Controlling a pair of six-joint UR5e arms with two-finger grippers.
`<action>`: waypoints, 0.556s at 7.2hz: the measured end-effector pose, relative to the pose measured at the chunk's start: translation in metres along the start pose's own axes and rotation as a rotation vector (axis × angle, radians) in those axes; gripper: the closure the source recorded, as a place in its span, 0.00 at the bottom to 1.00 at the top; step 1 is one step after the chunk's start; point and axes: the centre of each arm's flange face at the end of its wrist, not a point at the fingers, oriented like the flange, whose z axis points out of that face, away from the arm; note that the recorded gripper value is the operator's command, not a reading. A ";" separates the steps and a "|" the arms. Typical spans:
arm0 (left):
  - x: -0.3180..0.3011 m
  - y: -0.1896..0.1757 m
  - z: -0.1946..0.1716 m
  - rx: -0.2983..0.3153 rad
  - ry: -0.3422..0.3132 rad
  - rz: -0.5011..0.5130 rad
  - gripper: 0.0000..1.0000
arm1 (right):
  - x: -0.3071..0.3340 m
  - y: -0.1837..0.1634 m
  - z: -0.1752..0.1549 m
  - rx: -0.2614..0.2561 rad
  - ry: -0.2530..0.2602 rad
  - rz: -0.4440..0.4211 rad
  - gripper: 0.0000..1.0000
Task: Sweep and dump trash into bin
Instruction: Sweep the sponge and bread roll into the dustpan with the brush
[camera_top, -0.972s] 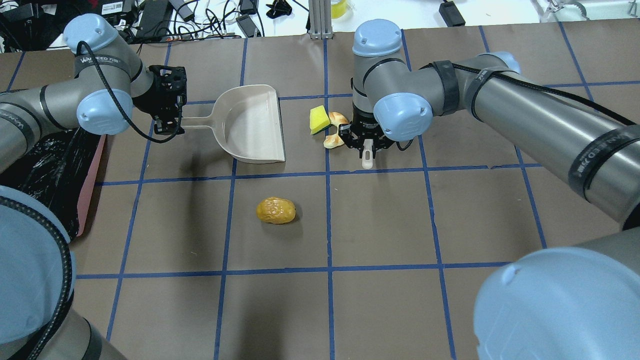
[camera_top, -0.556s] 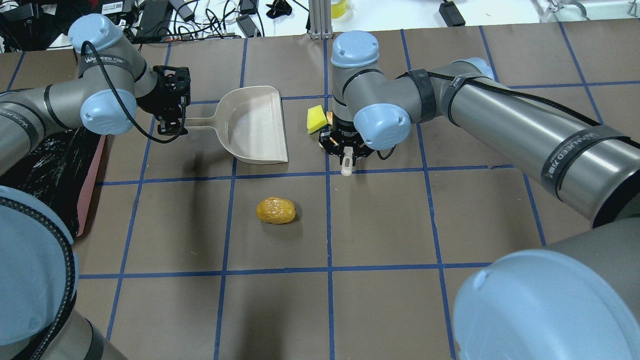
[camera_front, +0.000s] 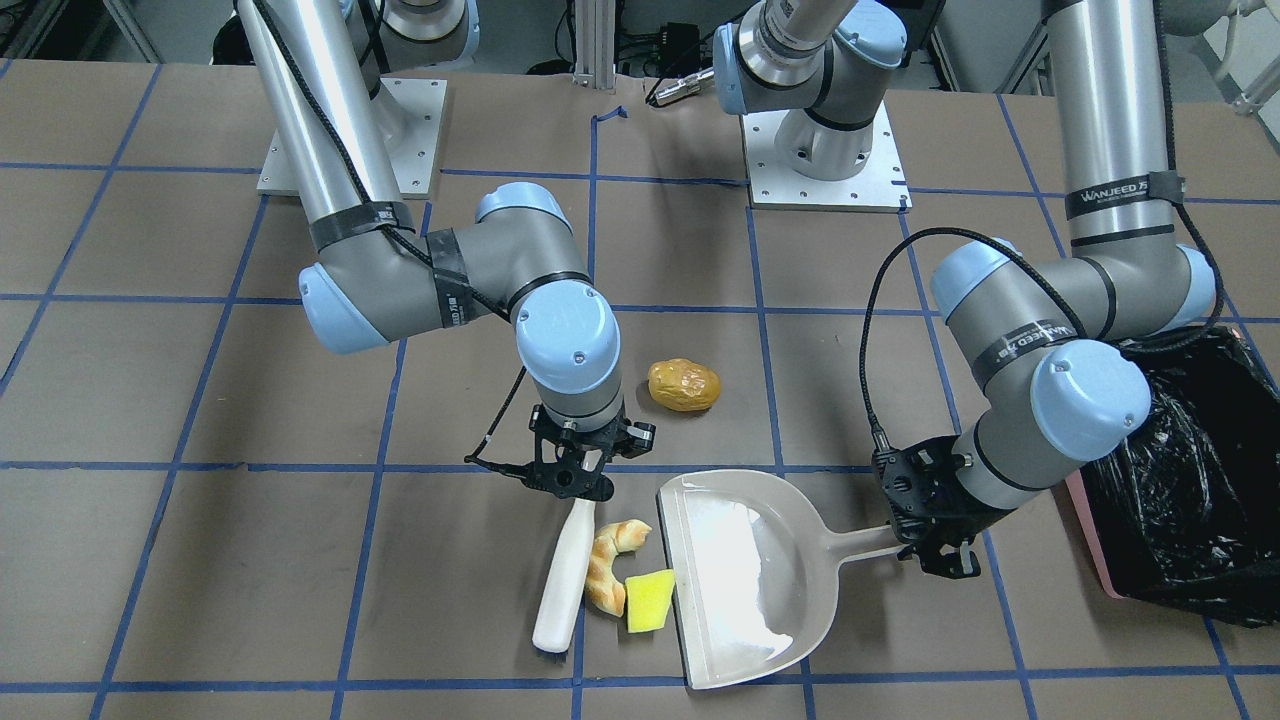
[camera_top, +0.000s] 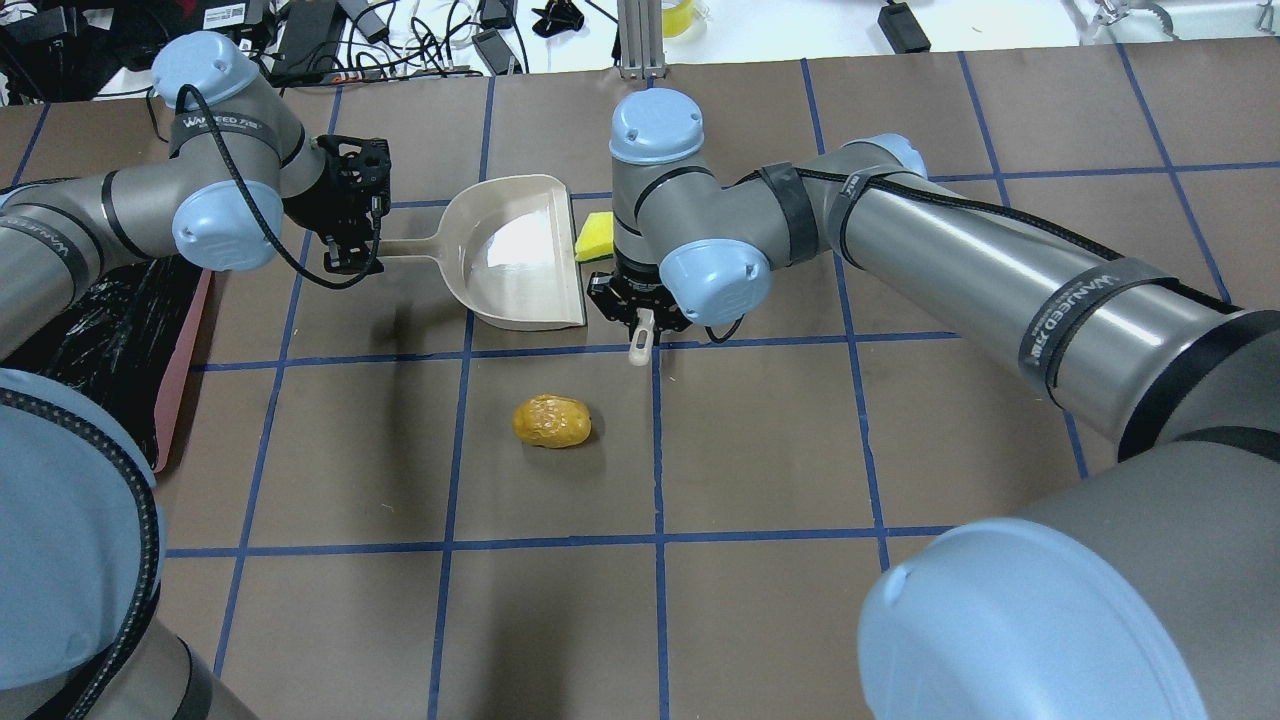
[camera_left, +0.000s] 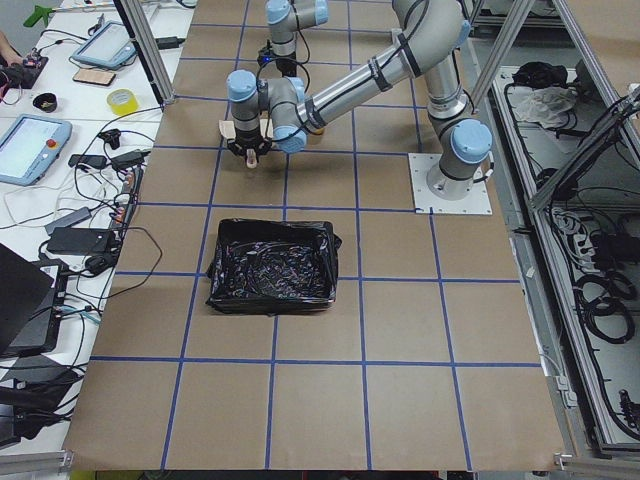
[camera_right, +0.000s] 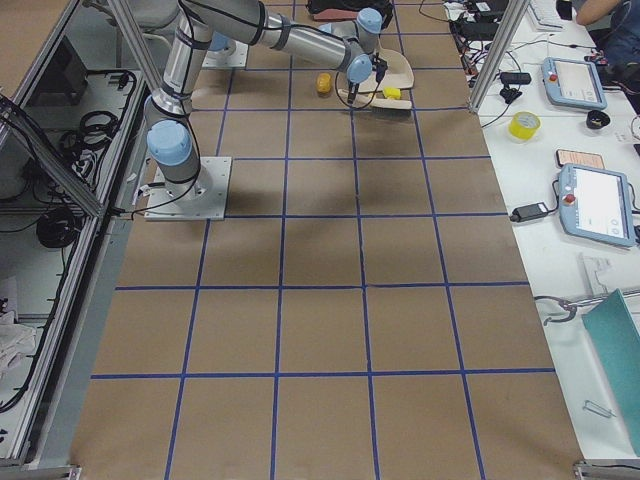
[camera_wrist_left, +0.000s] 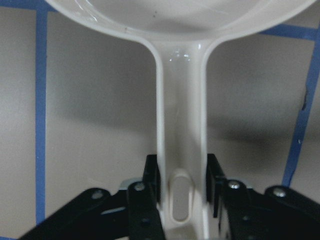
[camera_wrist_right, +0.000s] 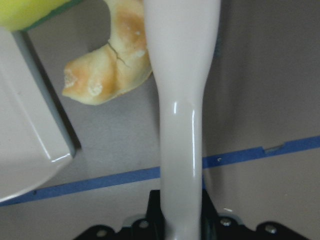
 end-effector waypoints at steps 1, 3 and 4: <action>0.000 -0.001 0.000 0.000 0.001 0.001 1.00 | -0.020 0.003 0.002 0.002 -0.021 0.024 1.00; 0.000 -0.001 0.001 0.000 0.003 0.002 1.00 | -0.066 0.005 0.005 0.009 -0.060 0.066 1.00; 0.000 -0.001 0.001 0.000 0.002 0.003 1.00 | -0.084 0.007 0.005 0.005 -0.085 0.084 1.00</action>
